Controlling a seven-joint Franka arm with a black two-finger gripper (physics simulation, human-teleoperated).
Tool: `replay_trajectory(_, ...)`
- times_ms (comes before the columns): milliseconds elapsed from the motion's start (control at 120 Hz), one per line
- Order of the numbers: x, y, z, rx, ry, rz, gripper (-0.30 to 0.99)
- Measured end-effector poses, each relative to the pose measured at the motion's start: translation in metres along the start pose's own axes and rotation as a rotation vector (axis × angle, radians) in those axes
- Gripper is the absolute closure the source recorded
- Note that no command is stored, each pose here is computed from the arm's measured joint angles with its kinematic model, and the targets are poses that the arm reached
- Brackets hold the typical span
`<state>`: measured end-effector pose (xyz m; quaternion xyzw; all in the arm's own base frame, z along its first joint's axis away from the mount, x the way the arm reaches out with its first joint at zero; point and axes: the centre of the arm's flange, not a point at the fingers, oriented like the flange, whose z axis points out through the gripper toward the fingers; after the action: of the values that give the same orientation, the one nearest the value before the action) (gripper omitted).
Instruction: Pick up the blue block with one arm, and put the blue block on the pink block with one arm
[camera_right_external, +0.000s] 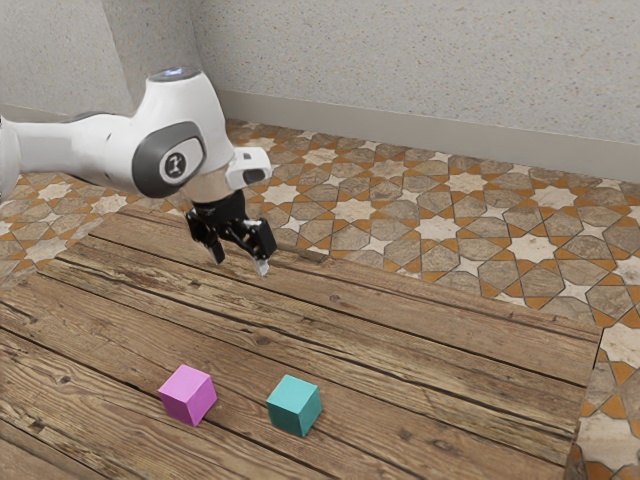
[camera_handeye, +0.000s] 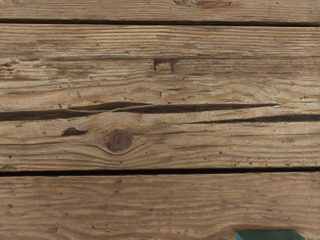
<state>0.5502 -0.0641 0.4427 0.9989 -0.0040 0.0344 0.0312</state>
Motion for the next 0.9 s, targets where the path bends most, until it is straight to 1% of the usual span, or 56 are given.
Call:
replay_trajectory(142,-0.009,0.019,0.014,-0.017,-0.001,0.005,0.02)
replay_trajectory(233,-0.021,0.04,0.02,-0.027,-0.001,0.03,0.02)
replay_trajectory(292,-0.032,0.063,0.025,-0.036,-0.003,0.066,0.02)
replay_trajectory(400,-0.058,0.125,0.033,-0.049,-0.013,0.172,0.02)
replay_trajectory(458,-0.071,0.144,0.041,-0.05,-0.025,0.205,0.02)
replay_trajectory(517,-0.079,0.143,0.049,-0.049,-0.034,0.201,0.02)
replay_trajectory(675,-0.083,0.113,0.063,-0.045,-0.039,0.124,0.02)
replay_trajectory(900,-0.102,0.118,0.083,-0.043,-0.041,0.117,0.02)
